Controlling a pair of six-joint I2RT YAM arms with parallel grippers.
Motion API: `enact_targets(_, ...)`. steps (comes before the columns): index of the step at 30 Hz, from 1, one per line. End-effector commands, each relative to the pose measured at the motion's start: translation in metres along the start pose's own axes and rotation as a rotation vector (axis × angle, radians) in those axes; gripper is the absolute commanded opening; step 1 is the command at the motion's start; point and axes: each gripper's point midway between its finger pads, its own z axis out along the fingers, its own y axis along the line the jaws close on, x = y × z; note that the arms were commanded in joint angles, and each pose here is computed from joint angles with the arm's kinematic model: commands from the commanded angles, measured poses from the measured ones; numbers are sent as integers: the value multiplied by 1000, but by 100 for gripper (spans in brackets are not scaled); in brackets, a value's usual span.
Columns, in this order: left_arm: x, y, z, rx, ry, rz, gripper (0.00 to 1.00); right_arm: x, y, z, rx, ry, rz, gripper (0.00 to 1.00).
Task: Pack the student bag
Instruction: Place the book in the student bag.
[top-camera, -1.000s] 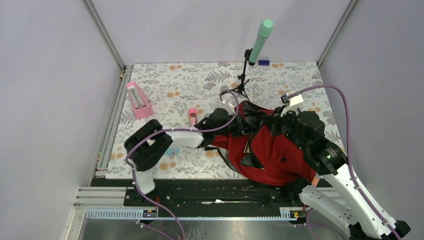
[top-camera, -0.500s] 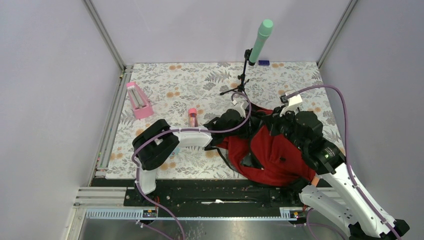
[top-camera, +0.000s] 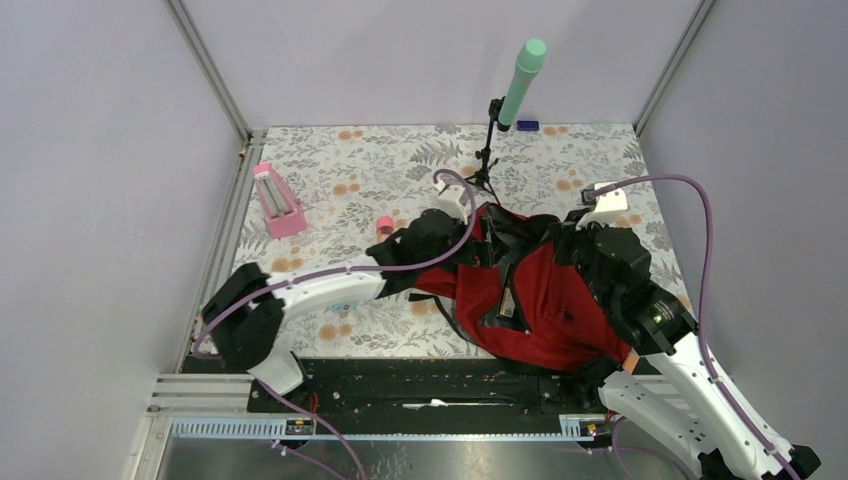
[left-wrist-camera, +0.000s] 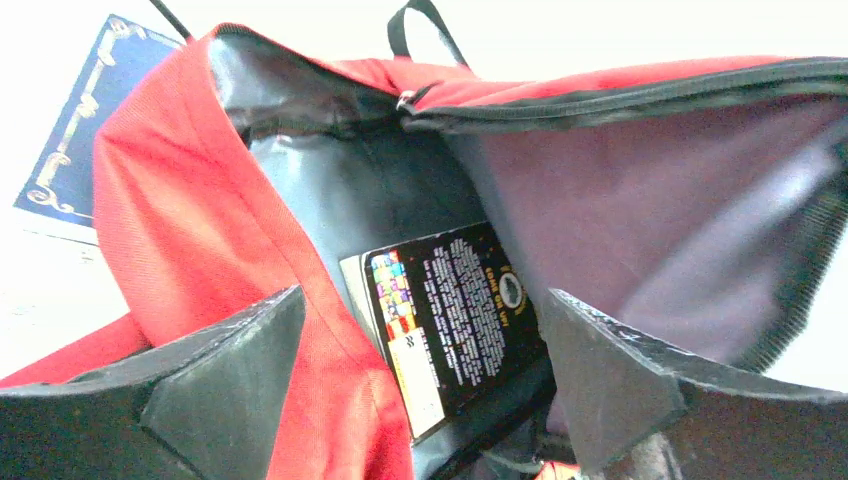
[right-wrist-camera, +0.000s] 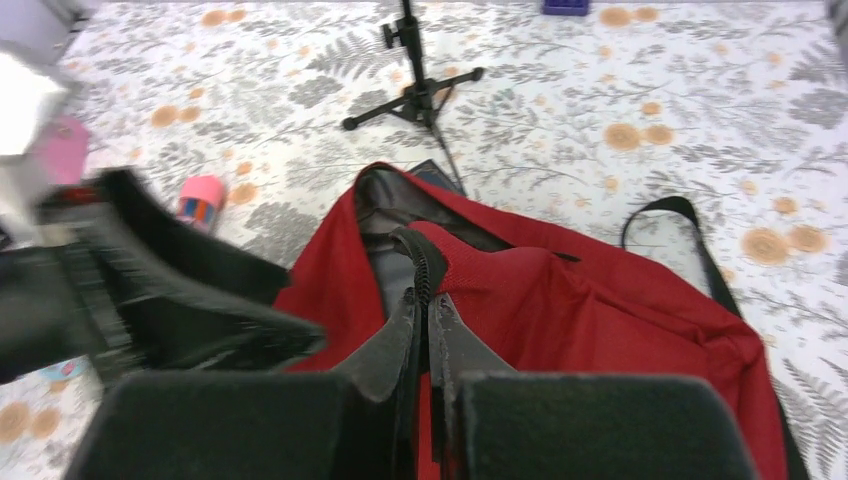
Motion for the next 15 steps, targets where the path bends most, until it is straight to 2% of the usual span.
enact_targets(1, -38, -3, -35, -21, -140, 40, 93, -52, -30, -6, 191, -147, -5, 0)
enact_targets(4, -48, 5, -54, -38, -163, 36, 98, -76, -49, -13, 311, -182, -47, 0)
enact_targets(7, -55, 23, -64, -65, -149, 21, 99, -102, -76, -26, 499, -220, -69, 0)
enact_targets(15, -72, 56, -81, -129, -125, 28, 99, -161, -90, -52, 631, -301, -96, 0)
